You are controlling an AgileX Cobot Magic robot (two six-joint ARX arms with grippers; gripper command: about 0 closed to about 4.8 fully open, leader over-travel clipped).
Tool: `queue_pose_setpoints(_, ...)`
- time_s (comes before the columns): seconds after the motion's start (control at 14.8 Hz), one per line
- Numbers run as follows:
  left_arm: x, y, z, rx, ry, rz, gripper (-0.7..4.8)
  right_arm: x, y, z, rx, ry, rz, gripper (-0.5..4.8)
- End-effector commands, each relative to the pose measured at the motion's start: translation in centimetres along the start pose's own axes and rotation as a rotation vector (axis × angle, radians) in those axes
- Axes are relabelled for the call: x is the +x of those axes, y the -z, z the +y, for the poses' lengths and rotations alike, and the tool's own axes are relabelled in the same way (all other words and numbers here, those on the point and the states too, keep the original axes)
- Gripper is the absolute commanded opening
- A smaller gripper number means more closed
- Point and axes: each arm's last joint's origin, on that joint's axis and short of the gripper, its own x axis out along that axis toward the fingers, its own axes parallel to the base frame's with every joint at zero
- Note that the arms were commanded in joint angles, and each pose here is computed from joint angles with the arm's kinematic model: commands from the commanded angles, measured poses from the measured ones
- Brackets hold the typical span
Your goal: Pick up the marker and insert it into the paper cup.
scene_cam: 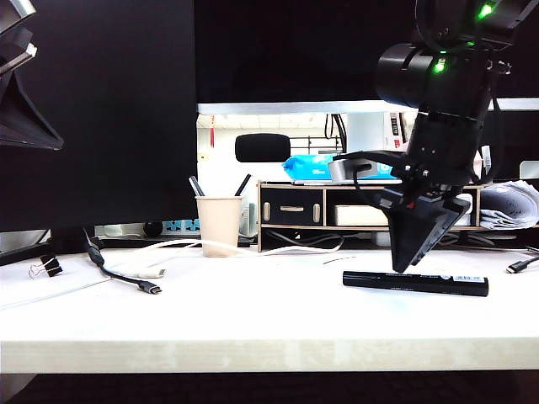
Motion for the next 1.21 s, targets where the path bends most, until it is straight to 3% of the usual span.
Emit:
queue_pose_setpoints(0.07, -0.1, -0.4, -0.1, 0.009, 0.008, -0.019, -0.05, 1.1, 0.1, 0.0, -0.003, -0.011, 0.029, 1.71)
queue_pose_setpoints(0.74, -0.1, -0.3, -0.1, 0.006, 0.008, -0.012, -0.05, 2.7, 0.4, 0.1, 0.000, -0.033, 0.079, 1.39)
queue_pose_setpoints(0.81, -0.1, -0.3, -0.1, 0.006, 0.007, -0.013, -0.05, 2.7, 0.4, 0.1, 0.000, -0.034, 0.079, 1.01)
queue_pose_setpoints(1.15, -0.1, -0.2, -0.1, 0.002, 0.007, -0.003, -0.05, 2.7, 0.4, 0.1, 0.000, -0.032, 0.077, 0.74)
queue_pose_setpoints(1.21, -0.1, -0.2, -0.1, 0.002, 0.007, -0.004, -0.05, 2.7, 0.4, 0.1, 0.000, -0.032, 0.077, 0.43)
